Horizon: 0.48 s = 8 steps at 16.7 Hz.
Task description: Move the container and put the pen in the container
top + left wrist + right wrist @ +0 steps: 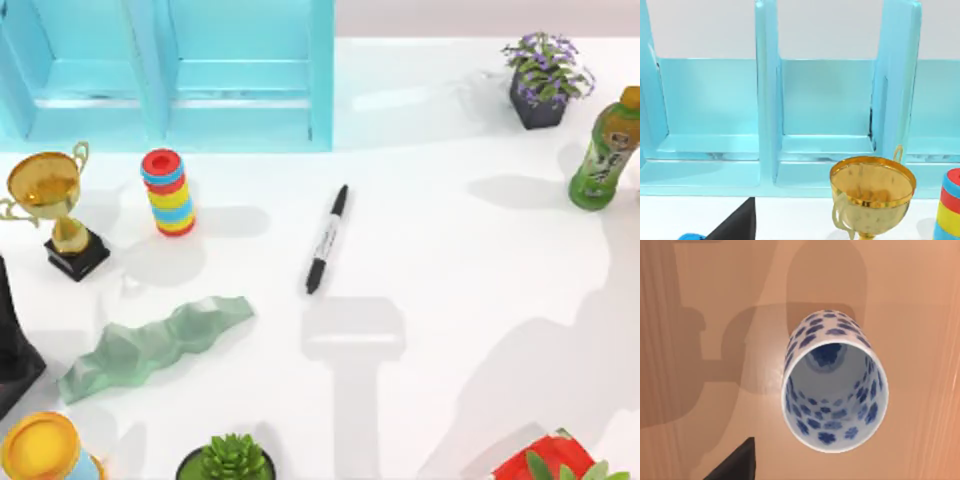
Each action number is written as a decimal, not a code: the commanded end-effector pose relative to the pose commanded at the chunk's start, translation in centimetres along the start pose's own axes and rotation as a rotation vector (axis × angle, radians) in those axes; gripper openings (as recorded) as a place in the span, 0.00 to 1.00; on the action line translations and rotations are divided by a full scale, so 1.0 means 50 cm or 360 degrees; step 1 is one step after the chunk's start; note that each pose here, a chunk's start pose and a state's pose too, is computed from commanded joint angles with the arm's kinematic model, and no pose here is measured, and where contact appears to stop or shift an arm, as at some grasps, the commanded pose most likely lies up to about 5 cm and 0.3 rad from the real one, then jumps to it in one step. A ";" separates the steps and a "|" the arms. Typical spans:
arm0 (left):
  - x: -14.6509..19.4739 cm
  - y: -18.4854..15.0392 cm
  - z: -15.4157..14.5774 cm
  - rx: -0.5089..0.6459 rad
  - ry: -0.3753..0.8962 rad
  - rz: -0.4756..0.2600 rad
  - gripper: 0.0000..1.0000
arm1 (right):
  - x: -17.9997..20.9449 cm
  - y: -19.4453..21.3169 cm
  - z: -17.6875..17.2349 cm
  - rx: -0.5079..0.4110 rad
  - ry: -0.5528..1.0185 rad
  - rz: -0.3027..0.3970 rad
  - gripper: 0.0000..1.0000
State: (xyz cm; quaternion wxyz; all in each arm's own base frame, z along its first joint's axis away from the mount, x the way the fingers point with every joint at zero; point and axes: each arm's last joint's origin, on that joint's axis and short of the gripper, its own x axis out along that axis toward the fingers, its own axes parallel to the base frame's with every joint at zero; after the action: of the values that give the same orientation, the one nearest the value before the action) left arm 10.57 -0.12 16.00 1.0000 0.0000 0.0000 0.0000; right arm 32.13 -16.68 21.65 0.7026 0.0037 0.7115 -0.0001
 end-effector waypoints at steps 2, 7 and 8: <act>0.000 0.000 0.000 0.0000 0.0000 0.0000 1.00 | 0.049 -0.003 0.004 0.0000 -0.0026 -0.0013 1.00; 0.000 0.000 0.000 0.0000 0.0000 0.0000 1.00 | 0.134 0.000 -0.004 0.0000 -0.0009 -0.0005 1.00; 0.000 0.000 0.000 0.0000 0.0000 0.0000 1.00 | 0.135 0.000 -0.004 0.0000 -0.0009 -0.0005 1.00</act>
State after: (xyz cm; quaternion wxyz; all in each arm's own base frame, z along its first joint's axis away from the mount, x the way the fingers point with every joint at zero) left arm 10.57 -0.12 16.00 1.0000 0.0000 0.0000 0.0000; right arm 31.82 -16.63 14.93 0.7047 0.0026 0.7095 -0.0011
